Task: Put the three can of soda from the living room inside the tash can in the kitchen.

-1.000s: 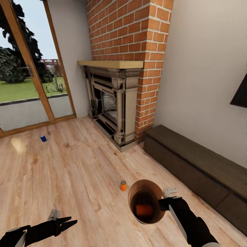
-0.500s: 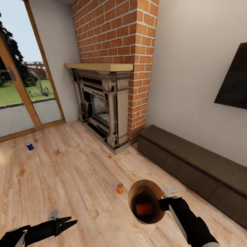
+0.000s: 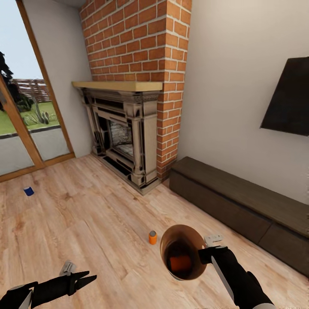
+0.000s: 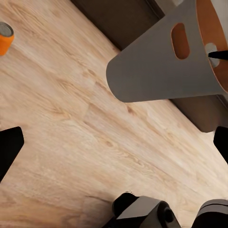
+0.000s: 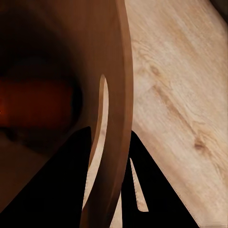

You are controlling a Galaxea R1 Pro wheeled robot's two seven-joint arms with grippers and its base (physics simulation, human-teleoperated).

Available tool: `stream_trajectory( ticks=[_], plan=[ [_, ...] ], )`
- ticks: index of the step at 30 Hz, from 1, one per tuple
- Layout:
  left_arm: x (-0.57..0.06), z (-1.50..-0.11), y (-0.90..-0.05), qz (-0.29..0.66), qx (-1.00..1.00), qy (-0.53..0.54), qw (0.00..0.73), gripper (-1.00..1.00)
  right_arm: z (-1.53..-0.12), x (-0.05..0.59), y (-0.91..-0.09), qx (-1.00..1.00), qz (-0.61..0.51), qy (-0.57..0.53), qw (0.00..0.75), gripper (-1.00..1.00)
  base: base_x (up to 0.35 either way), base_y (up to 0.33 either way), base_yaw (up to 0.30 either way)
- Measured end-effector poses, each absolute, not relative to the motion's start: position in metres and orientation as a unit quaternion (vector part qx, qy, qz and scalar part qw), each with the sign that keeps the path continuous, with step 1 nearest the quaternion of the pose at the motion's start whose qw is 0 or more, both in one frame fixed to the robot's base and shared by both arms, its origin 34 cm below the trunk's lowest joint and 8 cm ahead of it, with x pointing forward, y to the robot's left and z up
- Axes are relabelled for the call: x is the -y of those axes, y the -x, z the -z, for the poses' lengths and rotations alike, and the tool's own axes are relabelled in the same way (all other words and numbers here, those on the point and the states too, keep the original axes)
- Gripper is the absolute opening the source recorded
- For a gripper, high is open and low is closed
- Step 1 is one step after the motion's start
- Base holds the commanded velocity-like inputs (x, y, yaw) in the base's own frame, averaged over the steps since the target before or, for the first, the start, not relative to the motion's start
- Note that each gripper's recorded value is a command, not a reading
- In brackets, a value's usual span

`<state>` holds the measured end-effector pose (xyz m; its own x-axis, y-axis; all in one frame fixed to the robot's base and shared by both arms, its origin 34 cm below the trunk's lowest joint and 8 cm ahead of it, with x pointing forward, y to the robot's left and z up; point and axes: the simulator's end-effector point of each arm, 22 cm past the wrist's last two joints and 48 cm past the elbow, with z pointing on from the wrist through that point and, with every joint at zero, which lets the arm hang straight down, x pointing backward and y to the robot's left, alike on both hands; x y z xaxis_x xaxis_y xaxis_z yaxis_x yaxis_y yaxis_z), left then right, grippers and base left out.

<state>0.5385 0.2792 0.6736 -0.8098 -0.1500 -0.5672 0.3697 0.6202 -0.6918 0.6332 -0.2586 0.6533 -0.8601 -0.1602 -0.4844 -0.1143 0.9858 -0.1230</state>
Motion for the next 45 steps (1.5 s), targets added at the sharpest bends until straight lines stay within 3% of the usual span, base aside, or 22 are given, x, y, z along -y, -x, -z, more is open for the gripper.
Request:
stream_trajectory(
  ticks=[45],
  plan=[
    [-0.279, -0.691, -0.545, 0.429, -0.841, -0.074, 0.320, 1.00, -0.674, 0.258, -0.640, -0.958, 0.046, 0.070, 0.275, -1.00, 0.034, 0.298, -0.202]
  ],
)
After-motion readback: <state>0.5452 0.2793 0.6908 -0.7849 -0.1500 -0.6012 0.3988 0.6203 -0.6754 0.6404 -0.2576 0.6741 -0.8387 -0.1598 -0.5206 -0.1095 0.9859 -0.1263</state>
